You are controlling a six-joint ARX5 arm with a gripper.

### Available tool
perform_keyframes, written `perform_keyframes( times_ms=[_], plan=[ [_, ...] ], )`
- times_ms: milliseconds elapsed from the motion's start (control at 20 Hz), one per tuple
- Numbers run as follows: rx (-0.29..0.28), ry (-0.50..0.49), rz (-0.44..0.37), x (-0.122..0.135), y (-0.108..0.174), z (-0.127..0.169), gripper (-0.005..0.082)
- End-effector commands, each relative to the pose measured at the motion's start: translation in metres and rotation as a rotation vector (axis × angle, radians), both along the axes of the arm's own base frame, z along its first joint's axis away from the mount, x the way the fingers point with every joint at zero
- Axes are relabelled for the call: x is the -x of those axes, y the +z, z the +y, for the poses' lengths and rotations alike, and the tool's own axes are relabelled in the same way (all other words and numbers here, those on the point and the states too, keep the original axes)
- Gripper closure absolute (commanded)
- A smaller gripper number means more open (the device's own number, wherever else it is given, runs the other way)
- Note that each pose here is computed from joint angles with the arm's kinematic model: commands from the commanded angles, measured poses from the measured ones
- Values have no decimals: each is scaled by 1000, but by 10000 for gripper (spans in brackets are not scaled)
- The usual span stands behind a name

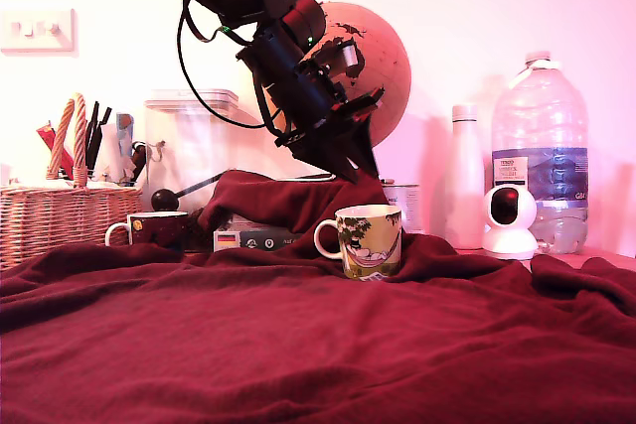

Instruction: Pick up the coffee capsules on the table and drop them inside the coffee cup

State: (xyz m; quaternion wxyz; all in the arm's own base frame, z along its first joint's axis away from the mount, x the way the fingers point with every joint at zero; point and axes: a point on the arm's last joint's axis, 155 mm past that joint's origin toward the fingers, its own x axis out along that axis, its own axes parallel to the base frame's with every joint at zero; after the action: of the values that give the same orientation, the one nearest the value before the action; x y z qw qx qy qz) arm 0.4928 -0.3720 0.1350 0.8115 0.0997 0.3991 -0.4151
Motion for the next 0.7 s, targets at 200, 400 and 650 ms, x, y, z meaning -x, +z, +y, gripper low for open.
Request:
perform_keyframes(
  times_ms=[200,400,650],
  plan=[
    [35,0,-78,11,63,9,789],
    [29,1,-102,15,85,22,789],
    [42,37,-128,14,112,45,789]
  ],
)
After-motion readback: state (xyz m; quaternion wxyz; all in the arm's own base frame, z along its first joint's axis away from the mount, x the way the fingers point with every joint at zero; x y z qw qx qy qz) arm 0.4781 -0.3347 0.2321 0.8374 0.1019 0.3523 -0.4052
